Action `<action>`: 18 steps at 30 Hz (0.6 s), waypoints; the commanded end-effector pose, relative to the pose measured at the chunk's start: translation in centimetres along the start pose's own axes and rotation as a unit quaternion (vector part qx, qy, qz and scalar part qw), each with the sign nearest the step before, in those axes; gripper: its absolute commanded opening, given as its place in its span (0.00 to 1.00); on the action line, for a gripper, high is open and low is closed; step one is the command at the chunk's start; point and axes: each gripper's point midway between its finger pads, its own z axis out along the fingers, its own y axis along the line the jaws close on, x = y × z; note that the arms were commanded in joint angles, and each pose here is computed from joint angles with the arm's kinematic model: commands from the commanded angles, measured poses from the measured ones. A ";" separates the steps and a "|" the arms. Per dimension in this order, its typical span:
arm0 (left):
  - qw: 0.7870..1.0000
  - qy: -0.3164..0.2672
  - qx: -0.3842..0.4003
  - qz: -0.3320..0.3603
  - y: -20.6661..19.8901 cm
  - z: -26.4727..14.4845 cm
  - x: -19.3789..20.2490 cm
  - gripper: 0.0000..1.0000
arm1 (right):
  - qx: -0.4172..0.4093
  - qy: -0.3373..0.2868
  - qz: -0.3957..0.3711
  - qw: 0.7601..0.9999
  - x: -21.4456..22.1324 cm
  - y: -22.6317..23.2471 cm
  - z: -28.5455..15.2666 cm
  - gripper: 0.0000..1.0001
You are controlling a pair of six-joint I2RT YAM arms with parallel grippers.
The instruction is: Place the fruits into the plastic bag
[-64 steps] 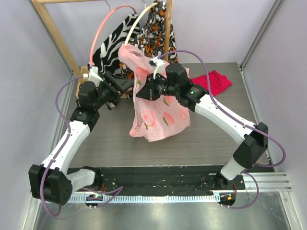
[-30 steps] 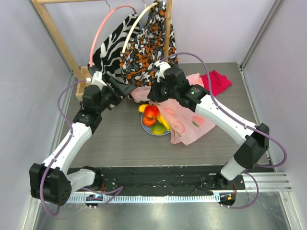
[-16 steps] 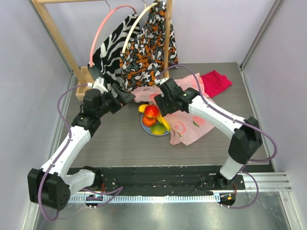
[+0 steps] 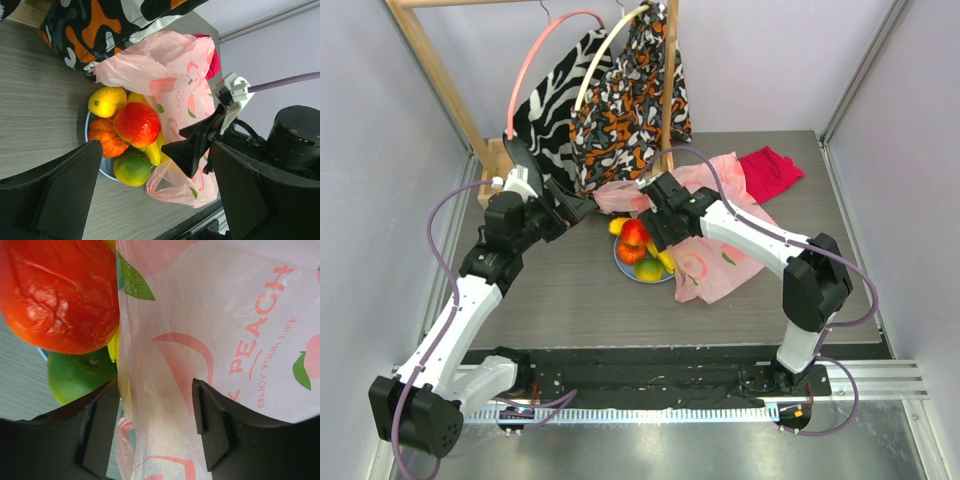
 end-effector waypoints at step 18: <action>0.999 -0.011 0.028 0.038 -2.5 -0.1 -1.9 0.96 | 0.103 -0.086 0.079 0.988 -5.0 -7.2 -6.6 0.01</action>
